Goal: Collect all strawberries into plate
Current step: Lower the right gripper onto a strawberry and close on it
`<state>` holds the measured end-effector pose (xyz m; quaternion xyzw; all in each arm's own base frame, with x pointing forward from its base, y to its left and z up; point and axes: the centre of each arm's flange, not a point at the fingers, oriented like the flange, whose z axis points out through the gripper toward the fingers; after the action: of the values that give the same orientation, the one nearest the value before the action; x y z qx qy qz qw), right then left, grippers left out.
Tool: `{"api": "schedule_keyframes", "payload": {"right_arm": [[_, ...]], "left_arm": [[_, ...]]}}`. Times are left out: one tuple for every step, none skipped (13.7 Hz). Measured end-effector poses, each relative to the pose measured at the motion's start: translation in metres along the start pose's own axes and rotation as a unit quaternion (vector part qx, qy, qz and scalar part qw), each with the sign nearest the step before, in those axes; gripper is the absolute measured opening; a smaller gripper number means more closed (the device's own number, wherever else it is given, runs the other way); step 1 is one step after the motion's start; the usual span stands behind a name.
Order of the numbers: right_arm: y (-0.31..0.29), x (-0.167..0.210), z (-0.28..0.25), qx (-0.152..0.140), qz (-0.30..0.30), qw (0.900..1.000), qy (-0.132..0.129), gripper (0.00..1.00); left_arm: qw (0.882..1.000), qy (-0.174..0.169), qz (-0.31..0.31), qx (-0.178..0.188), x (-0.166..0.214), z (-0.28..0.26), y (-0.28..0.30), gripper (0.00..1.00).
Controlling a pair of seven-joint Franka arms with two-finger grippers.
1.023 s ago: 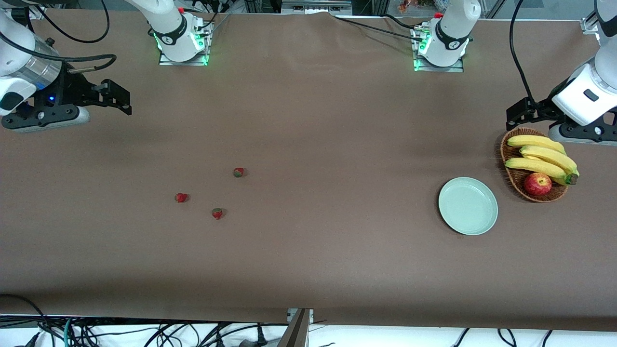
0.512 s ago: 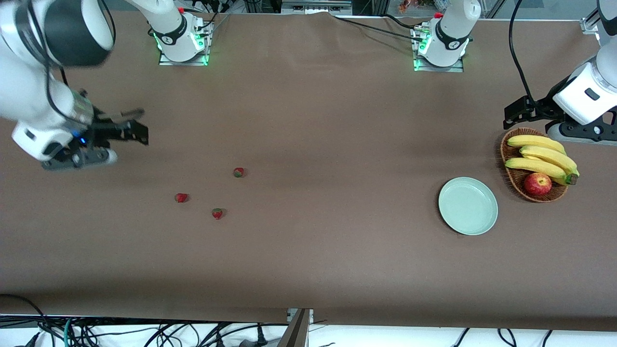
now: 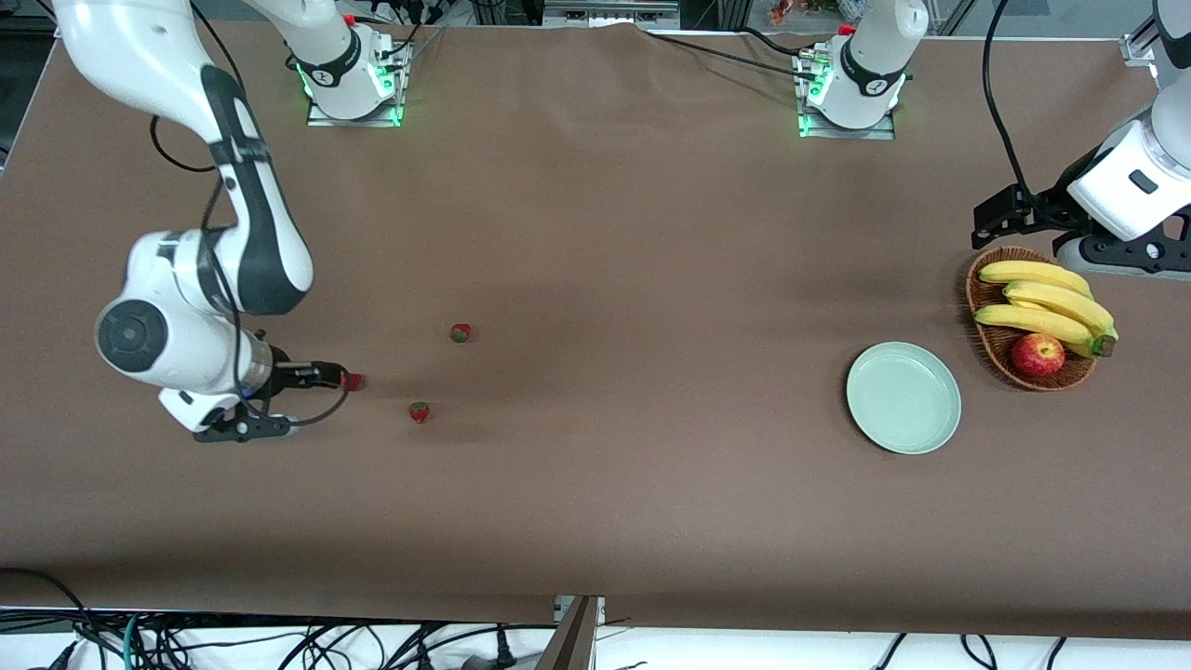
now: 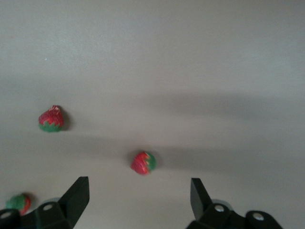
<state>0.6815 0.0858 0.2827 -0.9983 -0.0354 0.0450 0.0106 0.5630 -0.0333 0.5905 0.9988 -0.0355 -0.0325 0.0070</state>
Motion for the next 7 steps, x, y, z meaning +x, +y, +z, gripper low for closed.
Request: {"api": "schedule_keyframes", "payload": {"right_arm": [[-0.001, 0.002, 0.013, 0.008, 0.006, 1.000, -0.004, 0.93], [-0.001, 0.003, 0.021, 0.012, 0.009, 1.000, -0.007, 0.91], [-0.001, 0.004, 0.029, 0.013, 0.011, 1.000, -0.008, 0.90], [-0.001, 0.005, 0.037, 0.012, 0.011, 1.000, -0.009, 0.90], [0.000, 0.005, 0.046, 0.011, 0.012, 1.000, -0.011, 0.84], [0.001, 0.004, 0.055, 0.010, 0.013, 1.000, -0.017, 0.81], [0.001, 0.003, 0.064, 0.009, 0.013, 1.000, -0.023, 0.80]], "left_arm": [[1.000, 0.000, 0.000, 0.000, 0.000, 0.000, 0.000, 1.00], [1.000, 0.000, 0.000, 0.000, 0.000, 0.000, 0.000, 1.00], [1.000, 0.000, 0.000, 0.000, 0.000, 0.000, 0.000, 1.00], [1.000, 0.000, 0.000, 0.000, 0.000, 0.000, 0.000, 1.00], [1.000, 0.000, 0.000, 0.000, 0.000, 0.000, 0.000, 1.00], [1.000, 0.000, 0.000, 0.000, 0.000, 0.000, 0.000, 1.00], [1.000, 0.000, 0.000, 0.000, 0.000, 0.000, 0.000, 1.00]]}}
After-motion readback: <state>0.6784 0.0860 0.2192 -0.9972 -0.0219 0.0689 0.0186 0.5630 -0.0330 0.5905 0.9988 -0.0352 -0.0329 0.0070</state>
